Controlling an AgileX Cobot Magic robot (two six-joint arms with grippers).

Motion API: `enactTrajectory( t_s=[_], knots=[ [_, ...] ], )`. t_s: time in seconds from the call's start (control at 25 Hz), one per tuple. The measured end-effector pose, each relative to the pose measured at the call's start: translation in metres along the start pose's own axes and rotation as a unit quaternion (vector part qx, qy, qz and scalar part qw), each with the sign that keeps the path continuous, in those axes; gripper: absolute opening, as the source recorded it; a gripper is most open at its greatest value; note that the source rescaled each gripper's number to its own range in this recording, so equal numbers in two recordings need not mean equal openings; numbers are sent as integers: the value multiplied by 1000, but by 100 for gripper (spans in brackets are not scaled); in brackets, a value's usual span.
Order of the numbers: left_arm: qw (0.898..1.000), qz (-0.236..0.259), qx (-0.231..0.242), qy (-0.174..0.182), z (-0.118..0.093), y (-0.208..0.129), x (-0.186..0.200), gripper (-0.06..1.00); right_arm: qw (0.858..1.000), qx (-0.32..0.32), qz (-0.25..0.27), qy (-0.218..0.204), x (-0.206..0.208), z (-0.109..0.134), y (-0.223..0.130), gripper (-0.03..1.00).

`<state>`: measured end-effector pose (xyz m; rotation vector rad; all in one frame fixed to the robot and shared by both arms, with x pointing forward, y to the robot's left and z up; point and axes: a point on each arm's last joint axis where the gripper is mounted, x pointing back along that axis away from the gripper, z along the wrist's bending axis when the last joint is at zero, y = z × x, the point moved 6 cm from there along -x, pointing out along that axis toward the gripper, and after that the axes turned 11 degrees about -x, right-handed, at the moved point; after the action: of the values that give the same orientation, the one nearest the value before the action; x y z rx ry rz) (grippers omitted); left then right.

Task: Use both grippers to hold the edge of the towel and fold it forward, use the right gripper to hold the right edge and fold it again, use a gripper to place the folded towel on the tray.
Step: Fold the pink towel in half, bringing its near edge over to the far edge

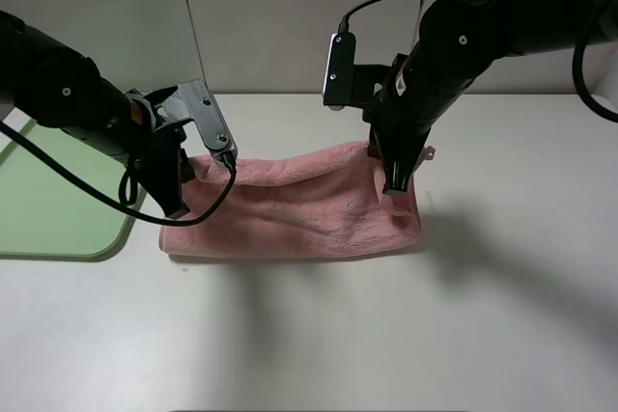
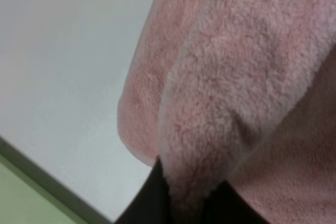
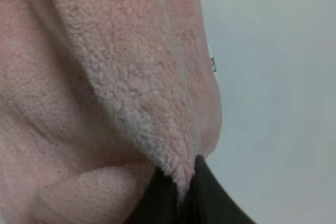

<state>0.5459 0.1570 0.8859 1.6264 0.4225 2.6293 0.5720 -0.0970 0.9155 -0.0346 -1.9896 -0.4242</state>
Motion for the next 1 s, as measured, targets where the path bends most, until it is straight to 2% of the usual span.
enactTrajectory(
  t_s=[0.08,0.2,0.28,0.32,0.4,0.48,0.52,0.64,1.0],
  knots=[
    [1000,0,0,0,0,0,0,12,1000,0,0,0,0,0,0,0],
    [1000,0,1,0,0,0,0,31,1000,2,-5,-5,0,-2,2,0],
    [1000,1,4,1,1,-1,0,45,1000,-7,-9,-9,0,-3,3,6],
    [1000,2,9,1,2,-2,0,53,1000,-20,-10,-10,0,-3,3,18],
    [1000,5,28,3,5,-7,0,65,998,-53,-14,-15,0,-5,4,62],
    [999,8,48,5,8,-11,-1,75,996,-77,-20,-27,0,-9,5,86],
    [998,10,57,6,9,-14,-1,79,996,-84,-20,-34,0,-11,5,92],
    [998,13,67,6,10,-17,-1,83,994,-94,-17,-48,1,-15,4,98],
    [997,33,70,-5,8,-23,11,84,994,-99,-15,-54,1,-17,3,100]
  ],
)
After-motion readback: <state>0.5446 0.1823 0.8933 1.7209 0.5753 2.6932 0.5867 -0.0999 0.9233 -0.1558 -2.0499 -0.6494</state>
